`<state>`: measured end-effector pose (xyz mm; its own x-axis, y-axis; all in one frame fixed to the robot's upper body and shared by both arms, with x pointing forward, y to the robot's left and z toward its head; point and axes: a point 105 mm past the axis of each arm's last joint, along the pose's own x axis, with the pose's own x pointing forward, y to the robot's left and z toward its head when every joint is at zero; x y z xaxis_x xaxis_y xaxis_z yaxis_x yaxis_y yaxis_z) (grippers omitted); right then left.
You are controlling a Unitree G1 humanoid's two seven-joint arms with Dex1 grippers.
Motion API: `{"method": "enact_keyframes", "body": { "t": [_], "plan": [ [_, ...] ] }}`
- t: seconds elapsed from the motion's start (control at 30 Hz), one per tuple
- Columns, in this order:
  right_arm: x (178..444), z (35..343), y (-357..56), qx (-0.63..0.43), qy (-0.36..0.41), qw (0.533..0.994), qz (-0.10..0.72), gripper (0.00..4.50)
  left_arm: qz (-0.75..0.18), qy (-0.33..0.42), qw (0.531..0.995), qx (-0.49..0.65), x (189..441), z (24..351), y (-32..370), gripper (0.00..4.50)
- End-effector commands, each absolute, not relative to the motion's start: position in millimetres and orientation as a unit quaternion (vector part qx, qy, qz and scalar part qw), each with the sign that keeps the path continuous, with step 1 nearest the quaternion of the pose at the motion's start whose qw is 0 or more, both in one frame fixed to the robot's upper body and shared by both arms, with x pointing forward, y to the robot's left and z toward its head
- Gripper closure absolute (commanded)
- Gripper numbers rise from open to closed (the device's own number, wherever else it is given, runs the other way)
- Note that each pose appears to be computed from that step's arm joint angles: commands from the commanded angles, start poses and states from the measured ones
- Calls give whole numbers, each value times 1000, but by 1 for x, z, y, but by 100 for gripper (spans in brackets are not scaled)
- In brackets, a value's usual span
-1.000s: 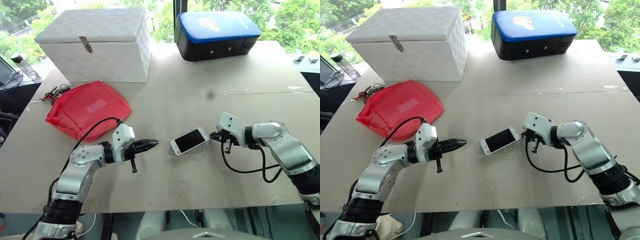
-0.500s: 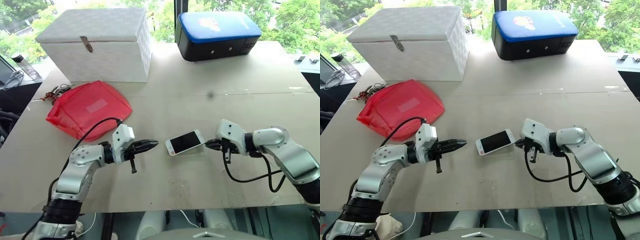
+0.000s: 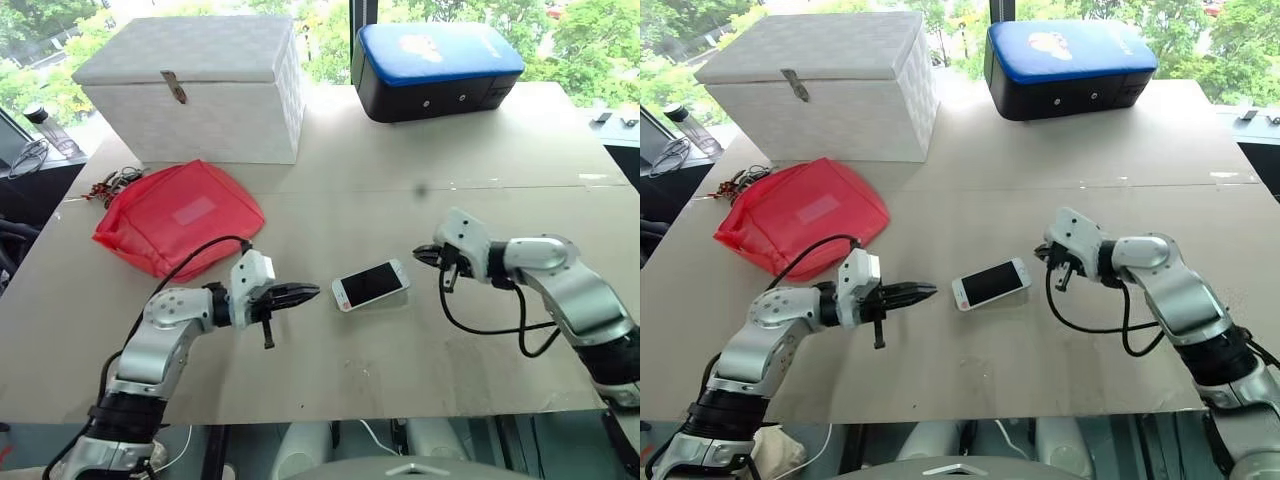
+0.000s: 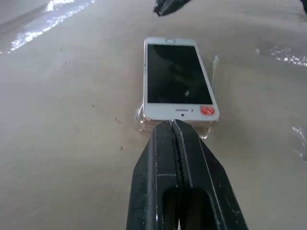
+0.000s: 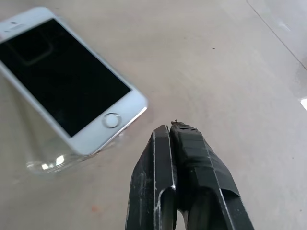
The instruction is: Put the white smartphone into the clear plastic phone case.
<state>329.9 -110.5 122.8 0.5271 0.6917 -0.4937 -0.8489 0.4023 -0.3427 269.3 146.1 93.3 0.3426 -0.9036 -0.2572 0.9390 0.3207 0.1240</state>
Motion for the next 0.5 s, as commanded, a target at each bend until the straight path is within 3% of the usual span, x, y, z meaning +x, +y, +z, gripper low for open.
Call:
{"method": "enact_keyframes", "body": {
  "t": [0.03, 0.27, 0.5],
  "plan": [
    [341, 125, -106, -308, 123, 818, 469, 448, -574, 66, 803, 145, 274, 91, 136, 450],
    [325, 114, -100, -305, 138, 784, 522, 448, -578, 49, 800, 153, 287, 90, 114, 450],
    [300, 122, -116, -305, 132, 795, 508, 448, -586, 39, 795, 149, 293, 90, 103, 450]
  ]
}}
